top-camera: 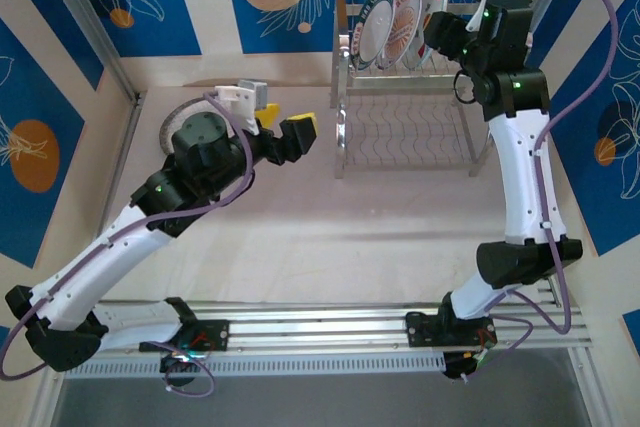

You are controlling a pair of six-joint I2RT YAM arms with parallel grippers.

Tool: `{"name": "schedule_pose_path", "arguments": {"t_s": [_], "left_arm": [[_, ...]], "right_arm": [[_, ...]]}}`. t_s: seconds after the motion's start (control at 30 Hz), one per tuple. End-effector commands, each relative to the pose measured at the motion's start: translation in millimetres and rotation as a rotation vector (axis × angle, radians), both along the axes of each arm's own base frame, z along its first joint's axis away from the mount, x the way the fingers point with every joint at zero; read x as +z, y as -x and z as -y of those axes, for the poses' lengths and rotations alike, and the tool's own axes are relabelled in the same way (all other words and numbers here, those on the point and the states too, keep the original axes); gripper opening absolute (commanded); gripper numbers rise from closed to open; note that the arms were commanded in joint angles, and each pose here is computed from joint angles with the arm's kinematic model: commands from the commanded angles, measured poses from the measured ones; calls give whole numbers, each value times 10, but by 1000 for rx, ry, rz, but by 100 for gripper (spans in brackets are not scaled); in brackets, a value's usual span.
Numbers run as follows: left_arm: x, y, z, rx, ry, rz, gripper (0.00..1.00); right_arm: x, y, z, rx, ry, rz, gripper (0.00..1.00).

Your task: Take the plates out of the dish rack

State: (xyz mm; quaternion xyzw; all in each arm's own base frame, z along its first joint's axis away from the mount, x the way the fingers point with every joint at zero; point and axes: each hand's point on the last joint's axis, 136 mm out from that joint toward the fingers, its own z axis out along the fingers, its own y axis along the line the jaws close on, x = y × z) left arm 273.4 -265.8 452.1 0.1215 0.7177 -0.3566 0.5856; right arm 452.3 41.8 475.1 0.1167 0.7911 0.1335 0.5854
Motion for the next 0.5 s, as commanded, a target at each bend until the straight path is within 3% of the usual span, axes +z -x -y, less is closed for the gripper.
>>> {"name": "schedule_pose_path", "arguments": {"t_s": [0.0,0.47], "left_arm": [[223,85,-28,2,-10,99,91],[368,160,-40,2,-9,134,92]], "right_arm": [[103,-44,-8,17,-14,26,71],[-18,-357,39,-4,29,-8,64]]}}
